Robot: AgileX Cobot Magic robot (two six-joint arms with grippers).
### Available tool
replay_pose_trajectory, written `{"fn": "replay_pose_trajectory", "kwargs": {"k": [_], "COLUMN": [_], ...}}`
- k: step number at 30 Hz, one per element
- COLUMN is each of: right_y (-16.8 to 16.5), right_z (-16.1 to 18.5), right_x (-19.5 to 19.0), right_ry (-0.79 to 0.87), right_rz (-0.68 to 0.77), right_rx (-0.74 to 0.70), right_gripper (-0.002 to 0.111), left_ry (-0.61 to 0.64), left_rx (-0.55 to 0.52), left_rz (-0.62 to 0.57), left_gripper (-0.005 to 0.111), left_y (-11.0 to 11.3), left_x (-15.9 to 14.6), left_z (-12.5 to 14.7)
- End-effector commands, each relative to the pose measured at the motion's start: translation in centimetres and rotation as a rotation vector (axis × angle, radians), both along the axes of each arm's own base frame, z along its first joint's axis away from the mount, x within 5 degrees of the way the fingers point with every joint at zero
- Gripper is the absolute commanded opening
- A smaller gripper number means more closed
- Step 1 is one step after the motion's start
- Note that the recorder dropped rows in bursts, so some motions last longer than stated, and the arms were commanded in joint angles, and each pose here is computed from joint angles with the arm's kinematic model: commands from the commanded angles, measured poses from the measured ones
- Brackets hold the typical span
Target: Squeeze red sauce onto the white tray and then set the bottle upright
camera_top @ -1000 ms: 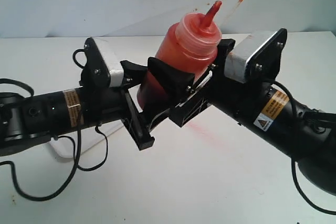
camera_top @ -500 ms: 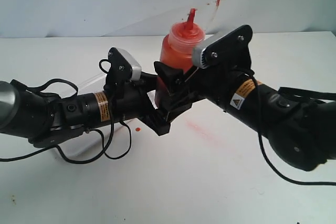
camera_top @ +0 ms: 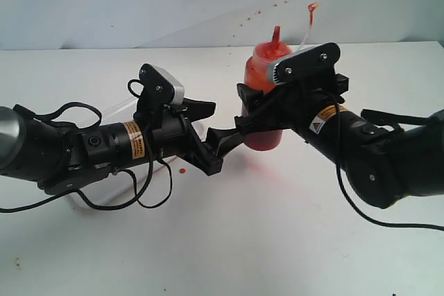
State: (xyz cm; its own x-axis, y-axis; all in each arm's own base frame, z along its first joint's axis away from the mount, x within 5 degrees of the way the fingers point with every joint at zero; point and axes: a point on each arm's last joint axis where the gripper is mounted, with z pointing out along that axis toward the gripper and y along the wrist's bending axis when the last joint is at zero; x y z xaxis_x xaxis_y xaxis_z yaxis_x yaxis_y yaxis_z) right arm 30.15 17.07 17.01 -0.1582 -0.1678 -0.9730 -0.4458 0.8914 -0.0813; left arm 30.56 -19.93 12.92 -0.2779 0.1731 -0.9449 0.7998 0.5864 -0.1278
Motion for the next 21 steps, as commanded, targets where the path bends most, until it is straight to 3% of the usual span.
{"fn": "replay_pose_trajectory", "kwargs": {"k": [1, 10, 21], "right_y": [-1.1, -0.7, -1.0], "right_z": [0.2, -3.4, -3.6], "right_x": [0.9, 1.3, 1.5], "right_ry": [-0.003, 0.026, 0.034], "right_rz": [-0.045, 0.018, -0.024], "right_rx": [0.01, -0.053, -0.033], "right_gripper": [0.0, 0.0, 0.0], "left_ry": [-0.002, -0.022, -0.055], "left_rx": [-0.014, -0.022, -0.03], "left_rz": [0.009, 0.032, 0.13], "left_gripper": [0.075, 0.075, 0.075], "left_y": [0.0, 0.8, 3.7], "left_x": [0.2, 0.7, 2.1], "left_z": [0.2, 1.0, 2.8]}}
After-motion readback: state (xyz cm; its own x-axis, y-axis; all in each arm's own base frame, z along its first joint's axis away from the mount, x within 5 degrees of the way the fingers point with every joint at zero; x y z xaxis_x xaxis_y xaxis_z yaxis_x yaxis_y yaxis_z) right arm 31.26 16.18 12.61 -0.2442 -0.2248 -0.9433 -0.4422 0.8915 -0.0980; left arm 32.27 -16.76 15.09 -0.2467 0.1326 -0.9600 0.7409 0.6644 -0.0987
